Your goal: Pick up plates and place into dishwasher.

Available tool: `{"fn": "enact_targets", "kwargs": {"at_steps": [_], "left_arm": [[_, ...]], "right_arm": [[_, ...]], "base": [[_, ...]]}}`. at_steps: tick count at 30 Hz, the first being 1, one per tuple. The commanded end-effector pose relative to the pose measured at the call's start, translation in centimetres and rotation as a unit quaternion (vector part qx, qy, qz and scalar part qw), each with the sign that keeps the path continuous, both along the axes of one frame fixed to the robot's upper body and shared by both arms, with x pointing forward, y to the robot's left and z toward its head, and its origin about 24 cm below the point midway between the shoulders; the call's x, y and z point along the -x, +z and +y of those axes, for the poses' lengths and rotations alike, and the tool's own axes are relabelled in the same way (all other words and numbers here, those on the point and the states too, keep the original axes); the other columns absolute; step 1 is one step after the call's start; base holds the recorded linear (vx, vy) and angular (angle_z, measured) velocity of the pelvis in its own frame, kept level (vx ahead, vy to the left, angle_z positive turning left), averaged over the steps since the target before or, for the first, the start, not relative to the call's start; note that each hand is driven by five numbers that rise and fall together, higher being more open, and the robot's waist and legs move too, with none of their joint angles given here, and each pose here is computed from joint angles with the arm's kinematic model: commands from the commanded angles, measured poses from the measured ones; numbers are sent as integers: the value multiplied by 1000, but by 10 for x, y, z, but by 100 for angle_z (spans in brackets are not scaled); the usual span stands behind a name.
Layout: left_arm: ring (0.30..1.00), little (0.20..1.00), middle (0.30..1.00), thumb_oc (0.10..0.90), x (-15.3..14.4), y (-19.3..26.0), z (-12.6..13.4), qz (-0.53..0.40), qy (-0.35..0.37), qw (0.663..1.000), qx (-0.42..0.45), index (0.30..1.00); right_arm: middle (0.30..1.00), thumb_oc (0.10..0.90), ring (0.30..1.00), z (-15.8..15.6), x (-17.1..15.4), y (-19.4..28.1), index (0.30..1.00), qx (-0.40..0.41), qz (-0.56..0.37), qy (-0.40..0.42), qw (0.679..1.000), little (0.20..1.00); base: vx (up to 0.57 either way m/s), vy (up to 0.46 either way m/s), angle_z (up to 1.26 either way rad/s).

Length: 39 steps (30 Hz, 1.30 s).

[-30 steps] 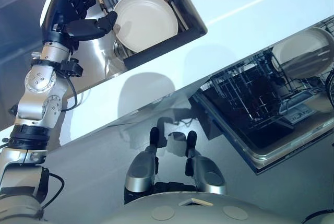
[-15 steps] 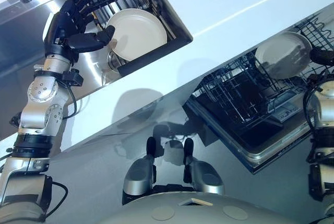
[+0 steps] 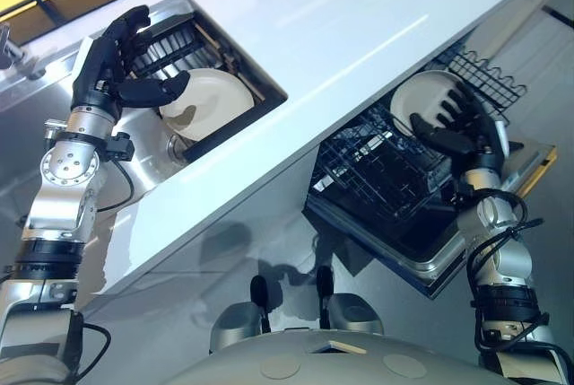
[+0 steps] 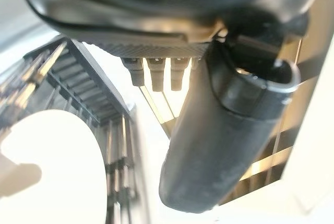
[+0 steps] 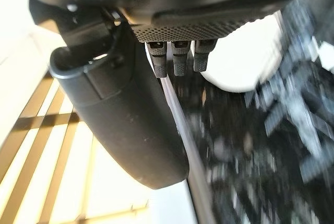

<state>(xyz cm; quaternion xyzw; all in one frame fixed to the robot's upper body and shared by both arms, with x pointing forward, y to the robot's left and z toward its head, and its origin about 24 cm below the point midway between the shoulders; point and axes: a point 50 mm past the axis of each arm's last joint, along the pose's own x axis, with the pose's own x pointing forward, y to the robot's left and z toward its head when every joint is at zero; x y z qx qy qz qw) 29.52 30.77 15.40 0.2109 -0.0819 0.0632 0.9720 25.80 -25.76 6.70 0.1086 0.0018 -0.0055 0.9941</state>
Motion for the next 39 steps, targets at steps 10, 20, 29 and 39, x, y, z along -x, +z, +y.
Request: {"fn": "enact_targets", "kwargs": {"at_steps": [10,20,29,39], "left_arm": [[900,900,900,800,-20,40,56,70,104,984,-126,900],[900,900,900,800,-20,22,68,144,126,975,-115,900],[900,900,900,800,-33,50,60,73,156,981,-95,900],[900,900,900,800,-46,96,70,72,195,973,-99,900]], "right_arm": [[900,800,900,57,20,-16,900,-22,61,383,921,900],[900,800,900,71,43,-46,900,58,131,437,888,900],[900,800,900,71,57,-73,900,201,183,434,859,900],[900,800,900,77,84,-111,900,307,245,452,801,900]], "base": [[39,86,-6],[45,121,-14],[26,106,-17],[51,40,0]]}}
